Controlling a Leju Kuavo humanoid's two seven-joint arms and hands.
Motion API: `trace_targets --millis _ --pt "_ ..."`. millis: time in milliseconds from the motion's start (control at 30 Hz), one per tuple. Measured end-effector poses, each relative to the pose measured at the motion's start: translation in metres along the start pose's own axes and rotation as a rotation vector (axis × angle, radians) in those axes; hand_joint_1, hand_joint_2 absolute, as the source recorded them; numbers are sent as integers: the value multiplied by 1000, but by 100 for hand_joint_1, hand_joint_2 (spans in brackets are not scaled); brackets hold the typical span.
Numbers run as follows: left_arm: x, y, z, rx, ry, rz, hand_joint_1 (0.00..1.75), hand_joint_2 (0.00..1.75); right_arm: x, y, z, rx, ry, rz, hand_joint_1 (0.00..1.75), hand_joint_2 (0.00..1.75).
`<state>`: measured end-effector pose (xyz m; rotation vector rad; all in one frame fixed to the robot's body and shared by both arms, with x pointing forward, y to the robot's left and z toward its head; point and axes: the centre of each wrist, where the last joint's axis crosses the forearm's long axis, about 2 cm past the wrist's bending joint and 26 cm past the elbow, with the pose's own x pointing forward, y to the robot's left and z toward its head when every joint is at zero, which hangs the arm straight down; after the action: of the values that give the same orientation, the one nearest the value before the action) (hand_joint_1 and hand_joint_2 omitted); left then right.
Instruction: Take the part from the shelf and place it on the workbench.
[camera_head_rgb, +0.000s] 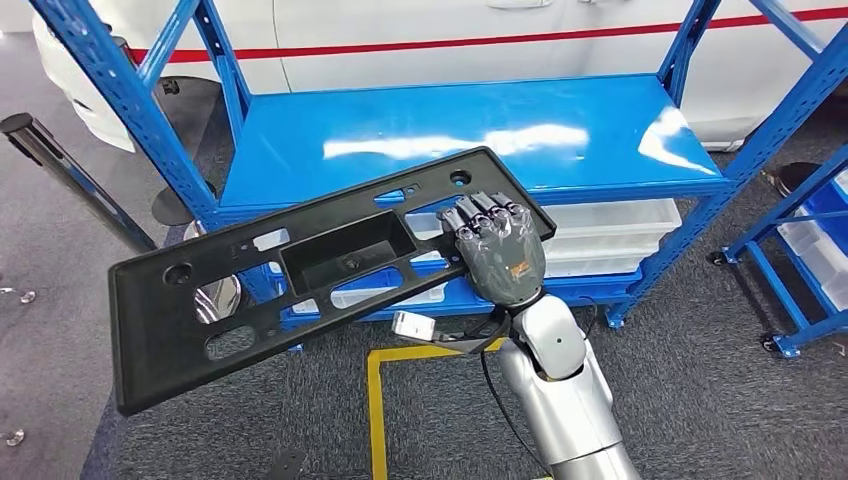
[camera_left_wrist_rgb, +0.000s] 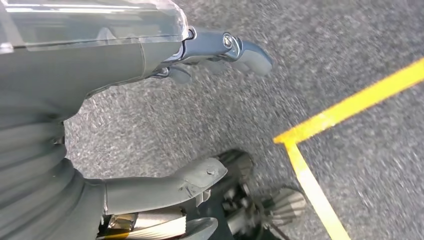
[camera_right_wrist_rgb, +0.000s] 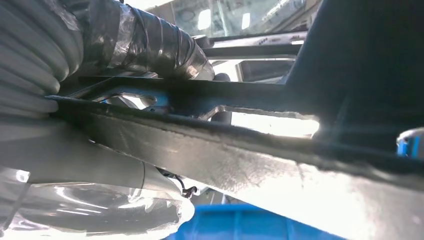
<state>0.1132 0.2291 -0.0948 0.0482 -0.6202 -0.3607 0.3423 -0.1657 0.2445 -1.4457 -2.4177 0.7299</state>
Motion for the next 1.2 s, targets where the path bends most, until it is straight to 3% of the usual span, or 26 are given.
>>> trace_targets --millis 1200 --pt "4 -4 -1 -11 -7 -2 0 175 0 1 -3 2 -6 12 175 175"
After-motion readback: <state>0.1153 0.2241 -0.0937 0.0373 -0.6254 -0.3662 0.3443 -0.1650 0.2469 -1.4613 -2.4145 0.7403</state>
